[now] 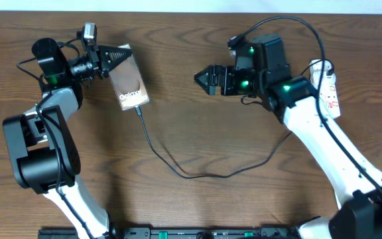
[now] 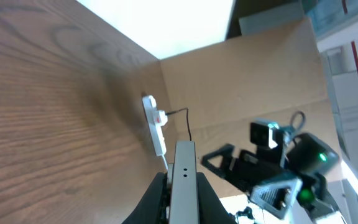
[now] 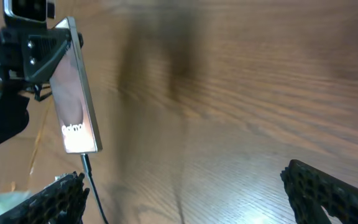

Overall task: Plug charger to phone and switch on socket
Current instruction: 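Lower the phone with the left gripper toward the table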

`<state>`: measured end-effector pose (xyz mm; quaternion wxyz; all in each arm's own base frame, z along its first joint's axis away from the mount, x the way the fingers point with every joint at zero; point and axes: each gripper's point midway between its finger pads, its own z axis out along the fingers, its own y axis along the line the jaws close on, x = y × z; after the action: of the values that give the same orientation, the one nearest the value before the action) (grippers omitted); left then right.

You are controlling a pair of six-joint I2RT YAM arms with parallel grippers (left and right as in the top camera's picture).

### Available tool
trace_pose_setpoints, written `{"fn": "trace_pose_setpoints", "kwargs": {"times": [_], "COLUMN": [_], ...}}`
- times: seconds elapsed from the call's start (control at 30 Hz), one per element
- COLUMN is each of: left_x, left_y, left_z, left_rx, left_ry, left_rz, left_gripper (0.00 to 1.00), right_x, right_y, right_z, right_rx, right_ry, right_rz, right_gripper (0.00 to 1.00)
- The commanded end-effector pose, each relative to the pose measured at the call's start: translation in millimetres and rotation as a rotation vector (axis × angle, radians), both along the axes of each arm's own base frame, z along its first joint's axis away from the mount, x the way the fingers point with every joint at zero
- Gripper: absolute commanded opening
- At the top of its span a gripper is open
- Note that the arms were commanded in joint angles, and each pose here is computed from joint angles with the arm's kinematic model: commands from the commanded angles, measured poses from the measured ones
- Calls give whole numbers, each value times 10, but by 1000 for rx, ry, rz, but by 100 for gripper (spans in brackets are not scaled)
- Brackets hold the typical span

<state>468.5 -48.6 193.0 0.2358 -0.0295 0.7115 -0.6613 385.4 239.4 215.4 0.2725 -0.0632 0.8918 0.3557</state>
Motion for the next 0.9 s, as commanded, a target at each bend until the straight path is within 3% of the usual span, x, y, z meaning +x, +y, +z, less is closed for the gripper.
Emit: {"fn": "trace_pose_setpoints", "kwargs": {"times": [0.0, 0.4, 0.87], "left_x": [133, 504, 245], "left_y": [73, 412, 412], "left_z": [118, -73, -823], "left_rx": [-10, -32, 162], "left_ry": [29, 207, 380], "left_rz": [93, 374, 375], "left_gripper": [7, 7, 7], "right_x": [2, -35, -27], "right_y": [-113, -139, -148], "right_z": [222, 214, 212], "right_rx": [-35, -44, -49], "right_ry": [-76, -63, -65], "right_rz": [-36, -40, -45], "right_gripper": [99, 99, 99]}}
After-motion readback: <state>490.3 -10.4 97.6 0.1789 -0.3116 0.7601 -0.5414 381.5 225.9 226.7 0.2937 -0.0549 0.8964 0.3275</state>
